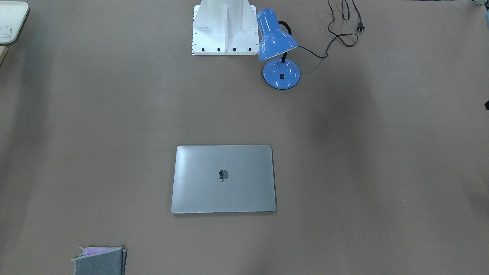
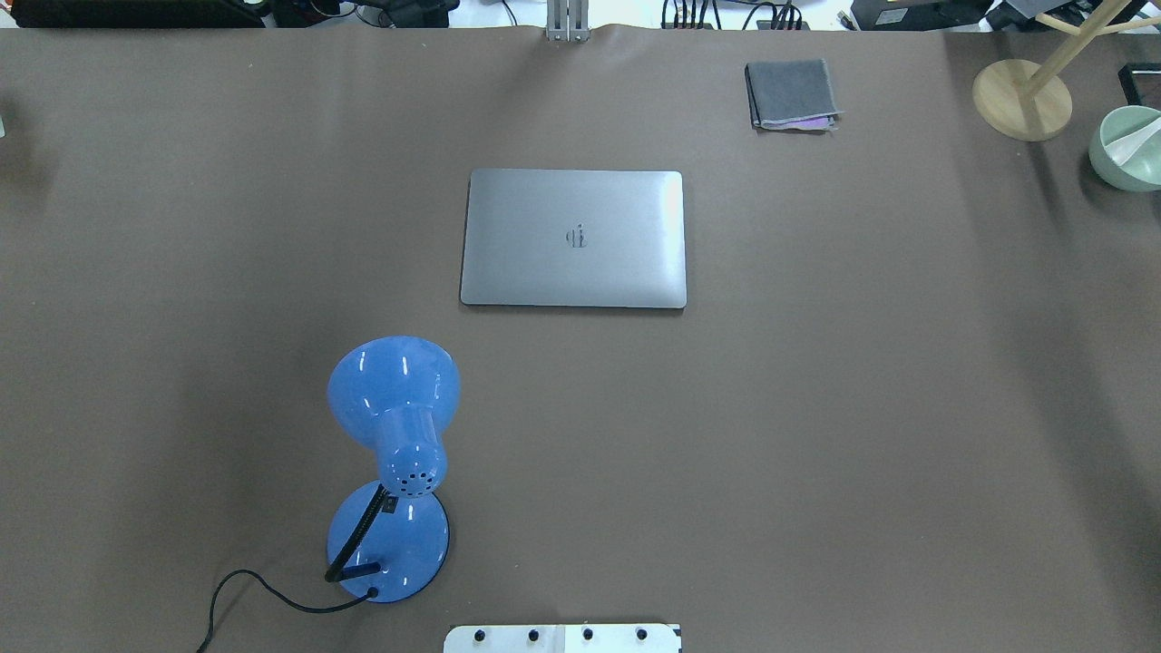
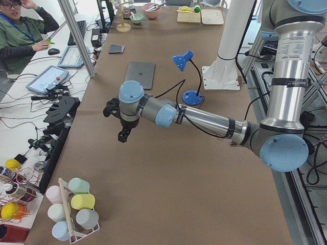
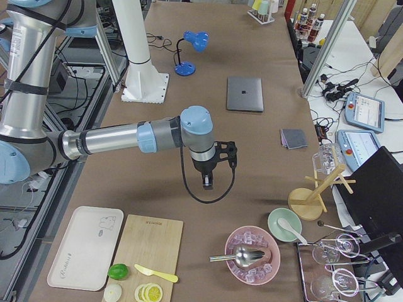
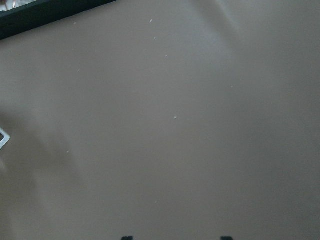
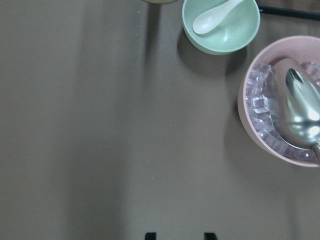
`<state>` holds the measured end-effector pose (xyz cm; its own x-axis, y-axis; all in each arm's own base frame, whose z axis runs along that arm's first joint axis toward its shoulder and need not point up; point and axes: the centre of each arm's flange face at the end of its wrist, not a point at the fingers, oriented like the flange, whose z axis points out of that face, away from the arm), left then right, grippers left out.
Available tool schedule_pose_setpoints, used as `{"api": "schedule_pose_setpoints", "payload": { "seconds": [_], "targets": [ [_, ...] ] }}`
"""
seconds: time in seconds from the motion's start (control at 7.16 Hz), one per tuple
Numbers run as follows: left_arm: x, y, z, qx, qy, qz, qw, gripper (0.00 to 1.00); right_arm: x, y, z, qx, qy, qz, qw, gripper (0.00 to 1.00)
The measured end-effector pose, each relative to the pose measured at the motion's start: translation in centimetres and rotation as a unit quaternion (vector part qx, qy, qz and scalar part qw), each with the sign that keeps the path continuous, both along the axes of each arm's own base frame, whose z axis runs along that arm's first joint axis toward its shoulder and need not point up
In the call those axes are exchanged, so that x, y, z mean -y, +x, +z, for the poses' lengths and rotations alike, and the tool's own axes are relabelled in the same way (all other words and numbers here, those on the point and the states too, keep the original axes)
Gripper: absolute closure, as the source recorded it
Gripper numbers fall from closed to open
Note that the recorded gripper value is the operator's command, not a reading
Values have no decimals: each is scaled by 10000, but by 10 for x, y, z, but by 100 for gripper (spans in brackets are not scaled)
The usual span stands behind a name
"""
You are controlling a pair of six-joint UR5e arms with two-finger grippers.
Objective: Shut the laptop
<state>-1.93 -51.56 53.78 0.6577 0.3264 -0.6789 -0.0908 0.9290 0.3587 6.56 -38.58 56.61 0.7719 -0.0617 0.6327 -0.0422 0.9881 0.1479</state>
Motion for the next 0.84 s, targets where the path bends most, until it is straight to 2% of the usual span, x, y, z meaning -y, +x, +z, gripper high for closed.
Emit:
{"api": "schedule_pose_setpoints", "payload": {
  "seconds": [0.28, 0.56, 0.84],
  "targets": [
    [-19, -16, 57, 164, -1083, -81, 9939, 2, -21, 7, 47, -167, -245, -253, 9992, 0],
    [-29, -29, 77, 264, -1502, -201, 9881, 2, -28, 8, 74, -222, -392, -368, 9983, 0],
    [-36, -32, 84, 289, -1657, -240, 9855, 2, -27, 7, 77, -206, -405, -391, 9982, 0]
  ]
}}
